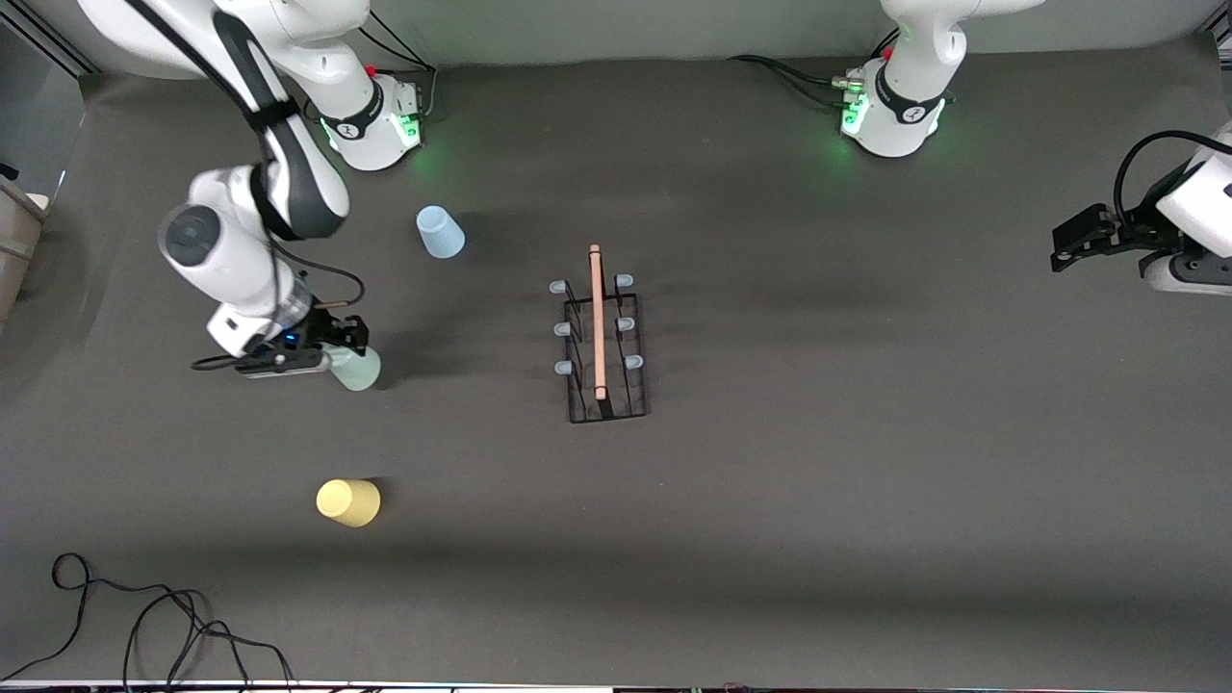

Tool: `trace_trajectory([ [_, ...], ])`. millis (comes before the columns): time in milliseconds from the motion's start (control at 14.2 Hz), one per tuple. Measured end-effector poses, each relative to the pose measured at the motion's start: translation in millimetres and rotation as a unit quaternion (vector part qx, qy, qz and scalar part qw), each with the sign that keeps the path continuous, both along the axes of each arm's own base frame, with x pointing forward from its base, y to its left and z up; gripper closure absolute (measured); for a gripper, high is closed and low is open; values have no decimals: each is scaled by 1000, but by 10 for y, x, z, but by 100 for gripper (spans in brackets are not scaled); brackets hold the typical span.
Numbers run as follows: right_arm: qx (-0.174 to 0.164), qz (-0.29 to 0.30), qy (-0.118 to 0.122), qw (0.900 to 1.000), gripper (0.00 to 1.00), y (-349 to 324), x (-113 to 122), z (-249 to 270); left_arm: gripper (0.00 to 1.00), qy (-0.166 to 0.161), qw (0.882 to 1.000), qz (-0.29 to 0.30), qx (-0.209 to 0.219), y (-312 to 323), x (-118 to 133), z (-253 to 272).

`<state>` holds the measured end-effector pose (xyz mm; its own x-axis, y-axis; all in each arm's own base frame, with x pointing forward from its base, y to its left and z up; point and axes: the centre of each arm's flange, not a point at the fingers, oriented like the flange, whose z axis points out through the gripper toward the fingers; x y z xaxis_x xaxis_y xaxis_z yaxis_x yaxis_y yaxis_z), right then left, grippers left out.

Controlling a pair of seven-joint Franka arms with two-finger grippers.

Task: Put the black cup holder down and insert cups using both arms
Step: 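Grasp the pale green cup with the right gripper, then carry the pale green cup over the rack with the right gripper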

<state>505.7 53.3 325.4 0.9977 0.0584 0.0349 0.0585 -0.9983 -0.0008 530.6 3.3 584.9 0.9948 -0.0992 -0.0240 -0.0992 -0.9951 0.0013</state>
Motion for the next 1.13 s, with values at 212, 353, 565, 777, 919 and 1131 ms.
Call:
trace_trajectory([
  [212, -1, -66, 36, 997, 35, 15, 110, 1001, 0, 5, 1000, 1, -3, -14, 33, -63],
  [353, 0, -131, 50, 990, 35, 178, 139, 1395, 0, 14, 1000, 3, -4, -35, 54, -145],
  [565, 4, -237, 56, 970, 35, 1022, 20, 1734, 0, 15, 1000, 7, -4, -35, 70, -176],
  [777, 4, -342, 48, 939, 35, 2121, -346, 1838, 0, 1, 1000, 11, -4, -44, 65, -123],
  [919, 8, -407, 46, 912, 35, 2741, -608, 1763, 0, -2, 1000, 11, -3, -48, 37, -103],
  [1131, 26, -479, 49, 876, 35, 3333, -806, 1550, 0, -2, 1000, 12, -3, -49, 11, -91],
])
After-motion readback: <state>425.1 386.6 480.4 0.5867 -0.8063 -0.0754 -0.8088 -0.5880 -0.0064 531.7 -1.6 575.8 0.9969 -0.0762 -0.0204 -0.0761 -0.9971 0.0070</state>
